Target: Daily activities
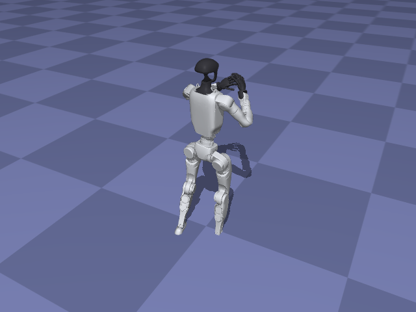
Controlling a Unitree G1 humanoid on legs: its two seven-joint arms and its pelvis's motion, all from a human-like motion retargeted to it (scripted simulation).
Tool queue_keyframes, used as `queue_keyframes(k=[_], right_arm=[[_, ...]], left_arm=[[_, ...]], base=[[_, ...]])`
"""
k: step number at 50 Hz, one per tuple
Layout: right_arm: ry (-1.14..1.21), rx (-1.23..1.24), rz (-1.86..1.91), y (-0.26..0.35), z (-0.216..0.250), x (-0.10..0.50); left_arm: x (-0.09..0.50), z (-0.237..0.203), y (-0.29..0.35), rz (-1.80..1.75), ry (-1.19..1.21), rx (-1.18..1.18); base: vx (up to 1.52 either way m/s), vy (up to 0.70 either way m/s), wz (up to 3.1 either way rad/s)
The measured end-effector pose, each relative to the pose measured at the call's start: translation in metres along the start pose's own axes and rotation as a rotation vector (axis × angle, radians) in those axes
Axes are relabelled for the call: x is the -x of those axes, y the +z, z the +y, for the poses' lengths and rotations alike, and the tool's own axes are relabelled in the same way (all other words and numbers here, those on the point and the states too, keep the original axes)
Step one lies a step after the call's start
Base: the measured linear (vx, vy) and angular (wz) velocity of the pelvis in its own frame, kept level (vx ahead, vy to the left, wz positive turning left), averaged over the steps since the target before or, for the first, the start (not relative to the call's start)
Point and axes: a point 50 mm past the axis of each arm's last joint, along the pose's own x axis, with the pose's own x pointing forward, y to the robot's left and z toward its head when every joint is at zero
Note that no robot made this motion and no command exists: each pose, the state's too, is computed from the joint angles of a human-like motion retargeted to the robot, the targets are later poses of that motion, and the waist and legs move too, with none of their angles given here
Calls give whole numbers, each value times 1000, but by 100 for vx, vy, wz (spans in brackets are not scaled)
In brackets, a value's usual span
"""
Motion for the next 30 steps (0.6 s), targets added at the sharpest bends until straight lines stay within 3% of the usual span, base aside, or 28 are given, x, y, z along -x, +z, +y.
queue_keyframes(k=[30], right_arm=[[-94, -425, 3, 10, 21, 19]], left_arm=[[-26, 10, -15, 1, 158, 12]], base=[[1, -2, -40]])
